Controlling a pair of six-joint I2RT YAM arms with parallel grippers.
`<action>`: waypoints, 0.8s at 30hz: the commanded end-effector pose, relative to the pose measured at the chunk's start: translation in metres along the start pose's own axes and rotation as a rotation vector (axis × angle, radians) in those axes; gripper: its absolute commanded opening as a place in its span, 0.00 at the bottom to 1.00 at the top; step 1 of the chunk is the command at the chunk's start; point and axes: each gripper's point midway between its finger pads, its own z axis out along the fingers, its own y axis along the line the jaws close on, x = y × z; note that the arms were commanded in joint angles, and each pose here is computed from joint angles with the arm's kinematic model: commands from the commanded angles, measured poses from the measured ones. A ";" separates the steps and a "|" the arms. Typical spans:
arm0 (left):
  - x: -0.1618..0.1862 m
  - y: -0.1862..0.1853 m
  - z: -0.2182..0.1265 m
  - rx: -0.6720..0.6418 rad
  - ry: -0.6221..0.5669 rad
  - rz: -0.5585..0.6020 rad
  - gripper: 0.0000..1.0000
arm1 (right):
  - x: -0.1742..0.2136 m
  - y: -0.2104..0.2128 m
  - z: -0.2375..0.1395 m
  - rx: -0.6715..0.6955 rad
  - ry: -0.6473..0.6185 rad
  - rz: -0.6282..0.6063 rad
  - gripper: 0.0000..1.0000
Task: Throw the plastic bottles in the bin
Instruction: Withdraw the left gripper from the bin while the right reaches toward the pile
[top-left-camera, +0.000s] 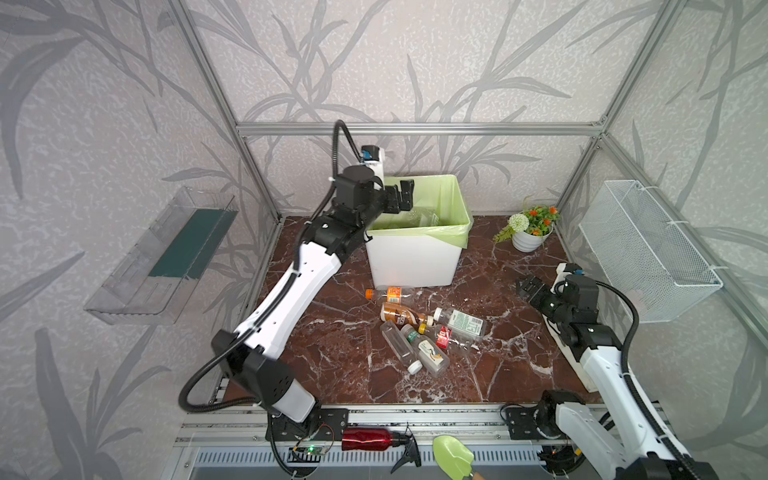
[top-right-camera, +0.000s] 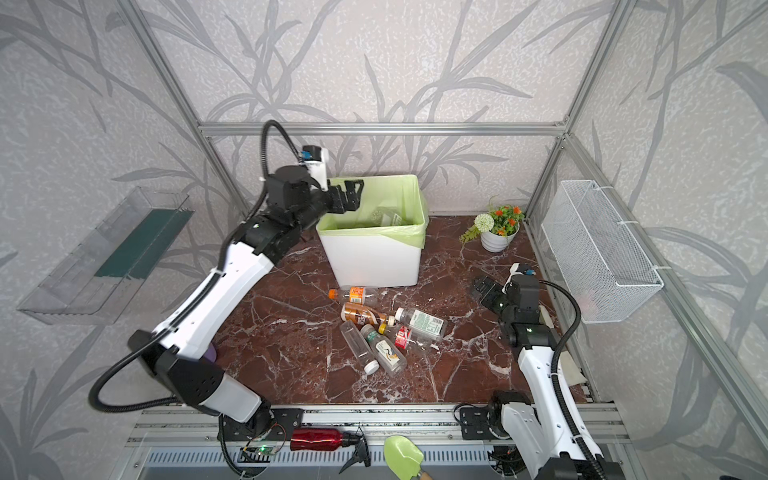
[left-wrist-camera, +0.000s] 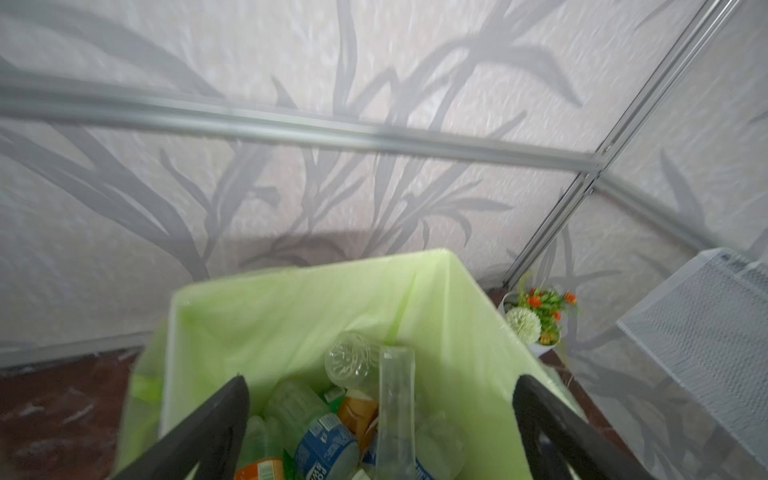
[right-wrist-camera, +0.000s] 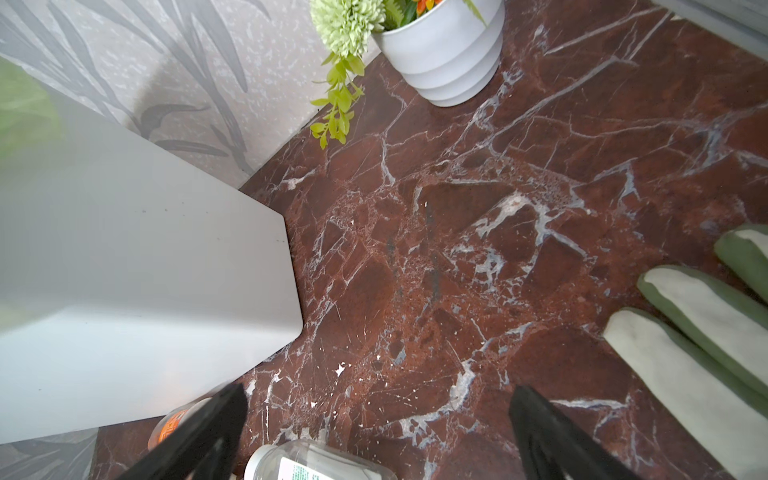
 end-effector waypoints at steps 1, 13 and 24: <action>-0.073 0.000 -0.063 -0.012 -0.243 0.038 0.99 | 0.006 0.003 0.006 -0.031 0.032 0.036 1.00; 0.031 0.100 -0.102 -0.338 -0.102 -0.028 0.99 | 0.015 0.006 0.000 -0.032 0.069 0.096 1.00; 0.158 0.168 -0.133 -0.543 0.111 -0.180 0.99 | 0.056 0.029 0.002 -0.035 0.163 0.037 0.99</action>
